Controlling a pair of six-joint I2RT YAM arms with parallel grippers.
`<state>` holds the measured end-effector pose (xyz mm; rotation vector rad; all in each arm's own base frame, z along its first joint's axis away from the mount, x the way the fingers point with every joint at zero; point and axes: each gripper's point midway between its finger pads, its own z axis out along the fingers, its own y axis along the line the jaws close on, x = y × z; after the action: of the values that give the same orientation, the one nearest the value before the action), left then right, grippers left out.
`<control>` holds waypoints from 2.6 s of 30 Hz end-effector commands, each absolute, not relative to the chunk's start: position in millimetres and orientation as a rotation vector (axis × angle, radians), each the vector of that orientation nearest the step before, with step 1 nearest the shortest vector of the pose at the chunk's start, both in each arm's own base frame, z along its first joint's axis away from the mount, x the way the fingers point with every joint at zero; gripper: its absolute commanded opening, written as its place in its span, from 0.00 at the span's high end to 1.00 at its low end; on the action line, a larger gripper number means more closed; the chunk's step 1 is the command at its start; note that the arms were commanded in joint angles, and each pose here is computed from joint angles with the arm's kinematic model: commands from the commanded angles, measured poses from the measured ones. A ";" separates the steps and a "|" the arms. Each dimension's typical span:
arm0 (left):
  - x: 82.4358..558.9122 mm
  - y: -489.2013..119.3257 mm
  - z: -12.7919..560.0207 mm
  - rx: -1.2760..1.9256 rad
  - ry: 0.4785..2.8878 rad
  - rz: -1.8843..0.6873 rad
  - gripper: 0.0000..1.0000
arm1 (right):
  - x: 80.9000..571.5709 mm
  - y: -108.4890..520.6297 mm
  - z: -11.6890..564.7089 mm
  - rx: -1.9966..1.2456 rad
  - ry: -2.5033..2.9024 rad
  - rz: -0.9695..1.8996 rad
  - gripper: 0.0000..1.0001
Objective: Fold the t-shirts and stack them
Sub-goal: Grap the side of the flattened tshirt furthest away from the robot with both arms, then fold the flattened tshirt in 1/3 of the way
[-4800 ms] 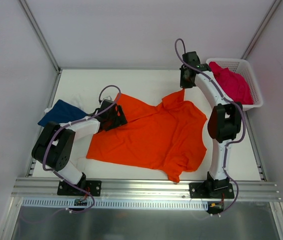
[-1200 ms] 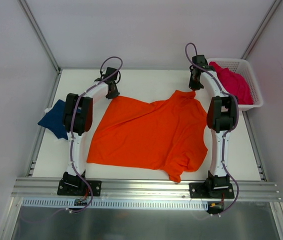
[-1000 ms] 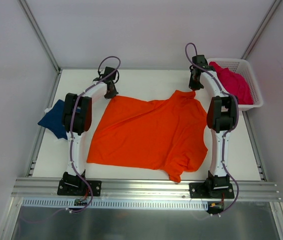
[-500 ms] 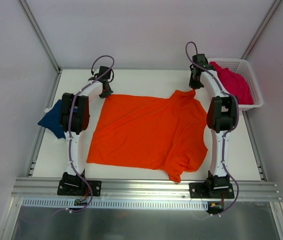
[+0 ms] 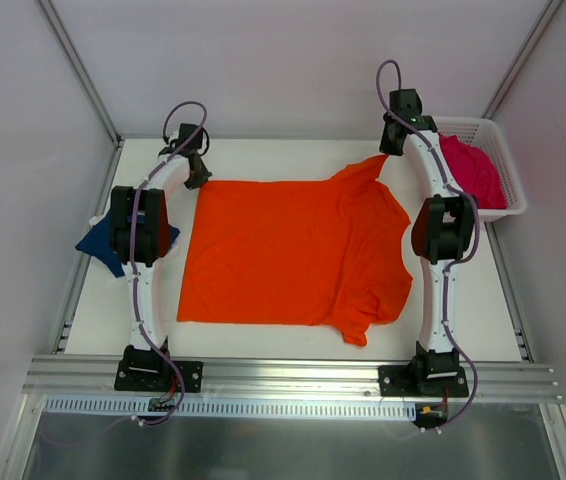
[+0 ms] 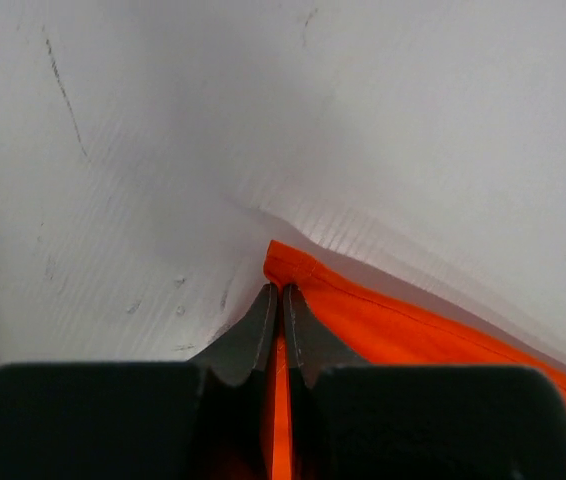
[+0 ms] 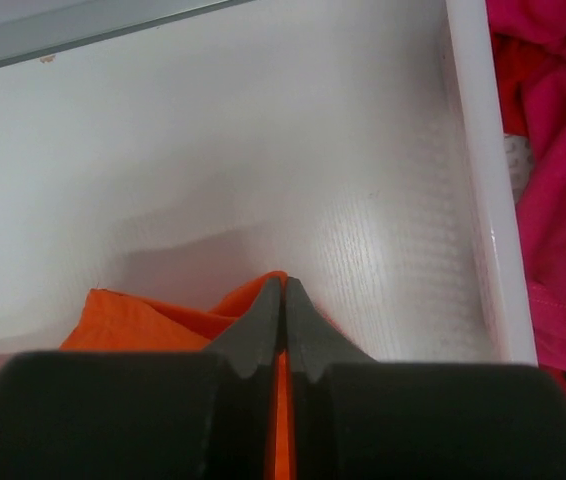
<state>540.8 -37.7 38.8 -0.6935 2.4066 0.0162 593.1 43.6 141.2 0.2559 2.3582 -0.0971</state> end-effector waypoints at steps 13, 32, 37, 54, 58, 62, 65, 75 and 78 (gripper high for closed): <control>527.8 -37.3 78.6 -0.742 2.352 -0.043 1.00 | 561.1 48.2 149.4 0.268 2.388 -0.043 0.99; 475.7 -34.3 70.1 -0.784 2.408 -0.029 1.00 | 447.2 69.1 146.4 0.166 2.467 -0.097 0.99; 461.3 -29.0 70.3 -0.789 2.409 0.003 1.00 | 426.4 74.6 142.6 0.184 2.473 -0.122 0.99; 446.1 -27.9 98.3 -0.753 2.347 -0.029 1.00 | 365.8 59.7 172.0 0.193 2.435 -0.194 1.00; 439.3 -26.5 88.7 -0.763 2.366 -0.014 1.00 | 354.9 56.4 174.1 0.188 2.434 -0.205 0.99; 427.8 -26.0 72.9 -0.772 2.407 0.003 1.00 | 346.9 55.6 171.0 0.192 2.445 -0.208 1.00; 421.5 -26.2 64.1 -0.772 2.432 0.011 1.00 | 339.5 53.8 166.4 0.192 2.462 -0.224 0.99; 412.3 -25.5 51.9 -0.743 2.476 0.030 0.94 | 314.5 49.2 147.0 0.203 2.519 -0.281 0.99; 407.2 -22.9 53.8 -0.744 2.467 0.047 0.72 | 302.4 44.0 138.5 0.220 2.536 -0.313 0.99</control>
<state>412.6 -28.9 42.5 -0.7516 2.4923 0.0270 319.3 54.0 134.2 0.1758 2.5437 -0.2573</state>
